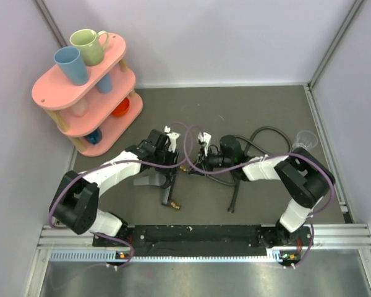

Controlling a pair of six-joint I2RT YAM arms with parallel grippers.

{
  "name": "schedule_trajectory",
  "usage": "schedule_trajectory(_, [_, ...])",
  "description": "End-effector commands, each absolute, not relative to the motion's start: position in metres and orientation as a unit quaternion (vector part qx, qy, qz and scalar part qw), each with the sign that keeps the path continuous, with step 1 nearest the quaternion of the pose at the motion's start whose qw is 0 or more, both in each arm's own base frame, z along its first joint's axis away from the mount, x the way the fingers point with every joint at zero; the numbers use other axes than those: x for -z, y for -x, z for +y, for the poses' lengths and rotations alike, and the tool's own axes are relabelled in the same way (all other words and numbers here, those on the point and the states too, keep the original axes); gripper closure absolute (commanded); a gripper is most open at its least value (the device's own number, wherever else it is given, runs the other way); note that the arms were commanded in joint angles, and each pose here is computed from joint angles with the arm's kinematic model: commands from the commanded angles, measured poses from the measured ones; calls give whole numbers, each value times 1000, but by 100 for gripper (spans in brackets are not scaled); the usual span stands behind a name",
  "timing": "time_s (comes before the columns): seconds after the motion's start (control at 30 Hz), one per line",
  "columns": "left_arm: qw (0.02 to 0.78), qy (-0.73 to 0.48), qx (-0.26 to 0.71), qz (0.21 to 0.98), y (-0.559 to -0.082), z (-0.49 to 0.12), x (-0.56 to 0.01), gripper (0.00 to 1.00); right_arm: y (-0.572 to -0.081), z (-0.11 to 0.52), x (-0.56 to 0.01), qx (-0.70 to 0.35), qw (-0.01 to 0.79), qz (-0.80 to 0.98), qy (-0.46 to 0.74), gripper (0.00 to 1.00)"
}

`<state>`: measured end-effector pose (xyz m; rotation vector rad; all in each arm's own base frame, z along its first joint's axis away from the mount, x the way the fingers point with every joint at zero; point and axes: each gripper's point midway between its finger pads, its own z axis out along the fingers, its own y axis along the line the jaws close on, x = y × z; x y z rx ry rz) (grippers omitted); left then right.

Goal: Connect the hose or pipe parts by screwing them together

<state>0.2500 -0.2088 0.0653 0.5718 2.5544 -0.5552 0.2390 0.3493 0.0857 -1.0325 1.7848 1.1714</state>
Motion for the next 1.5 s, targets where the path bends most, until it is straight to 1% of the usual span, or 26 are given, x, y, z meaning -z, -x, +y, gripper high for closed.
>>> schedule_trajectory(0.0, [302, -259, 328, 857, -246, -267, -116, 100, -239, 377, -143, -579, 337, 651, 357, 100])
schedule_trajectory(0.1, [337, -253, 325, 846, -251, -265, -124, 100, -242, 372, -148, -617, 304, 658, 308, 100])
schedule_trajectory(0.2, [373, -246, 316, 837, -257, -259, -132, 100, -246, 369, -151, -645, 290, 650, 278, 100])
schedule_trajectory(0.27, [385, -244, 316, 832, -258, -258, -136, 100, -250, 370, -151, -650, 294, 649, 263, 100])
schedule_trajectory(0.33, [389, -239, 316, 832, -259, -258, -136, 100, -252, 369, -152, -655, 296, 648, 251, 97])
schedule_trajectory(0.37, [387, -238, 314, 833, -260, -258, -135, 100, -251, 368, -152, -656, 295, 648, 249, 86])
schedule_trajectory(0.4, [380, -237, 313, 837, -259, -257, -133, 100, -251, 367, -151, -655, 298, 649, 247, 77])
schedule_trajectory(0.5, [361, -234, 299, 852, -259, -254, -126, 100, -253, 359, -150, -634, 327, 652, 257, 67])
schedule_trajectory(0.53, [346, -236, 293, 860, -256, -250, -119, 100, -259, 355, -152, -620, 347, 657, 253, 57])
schedule_trajectory(0.63, [329, -231, 291, 868, -253, -245, -119, 100, -267, 343, -145, -553, 390, 680, 281, 44])
schedule_trajectory(0.67, [330, -224, 287, 871, -256, -243, -120, 100, -268, 335, -144, -516, 415, 680, 314, 42])
schedule_trajectory(0.7, [321, -211, 282, 879, -256, -240, -119, 100, -274, 328, -139, -486, 430, 693, 314, 41])
schedule_trajectory(0.73, [293, -198, 274, 894, -252, -230, -111, 100, -277, 323, -137, -461, 442, 699, 323, 40])
schedule_trajectory(0.77, [282, -193, 277, 898, -253, -228, -115, 100, -275, 314, -142, -426, 471, 682, 364, 40])
schedule_trajectory(0.8, [262, -192, 281, 903, -252, -226, -110, 100, -274, 309, -145, -411, 491, 668, 379, 40])
schedule_trajectory(0.83, [237, -184, 288, 909, -247, -220, -109, 100, -265, 300, -138, -387, 510, 650, 410, 40])
schedule_trajectory(0.87, [229, -185, 297, 908, -247, -220, -111, 100, -262, 298, -145, -375, 533, 626, 429, 40])
schedule_trajectory(0.9, [220, -185, 299, 910, -248, -216, -108, 100, -254, 296, -165, -361, 565, 586, 455, 40])
schedule_trajectory(0.93, [213, -188, 304, 909, -248, -216, -110, 100, -240, 298, -159, -327, 581, 541, 513, 39])
schedule_trajectory(1.0, [184, -196, 306, 913, -241, -212, -104, 100, -222, 299, -163, -280, 601, 485, 570, 38])
schedule_trajectory(1.03, [180, -204, 309, 911, -242, -214, -108, 100, -211, 304, -159, -240, 610, 429, 621, 38])
schedule_trajectory(1.1, [152, -212, 310, 914, -235, -212, -103, 100, -204, 306, -164, -203, 628, 388, 644, 37])
schedule_trajectory(1.17, [131, -224, 317, 912, -228, -213, -105, 100, -194, 313, -165, -178, 632, 347, 670, 37])
schedule_trajectory(1.2, [118, -228, 323, 911, -225, -214, -103, 100, -198, 312, -165, -154, 634, 348, 673, 37])
schedule_trajectory(1.3, [98, -239, 343, 903, -218, -219, -104, 100, -198, 318, -148, -98, 607, 338, 712, 37])
schedule_trajectory(1.47, [79, -238, 367, 896, -215, -227, -104, 100, -199, 325, -130, -51, 576, 326, 748, 37])
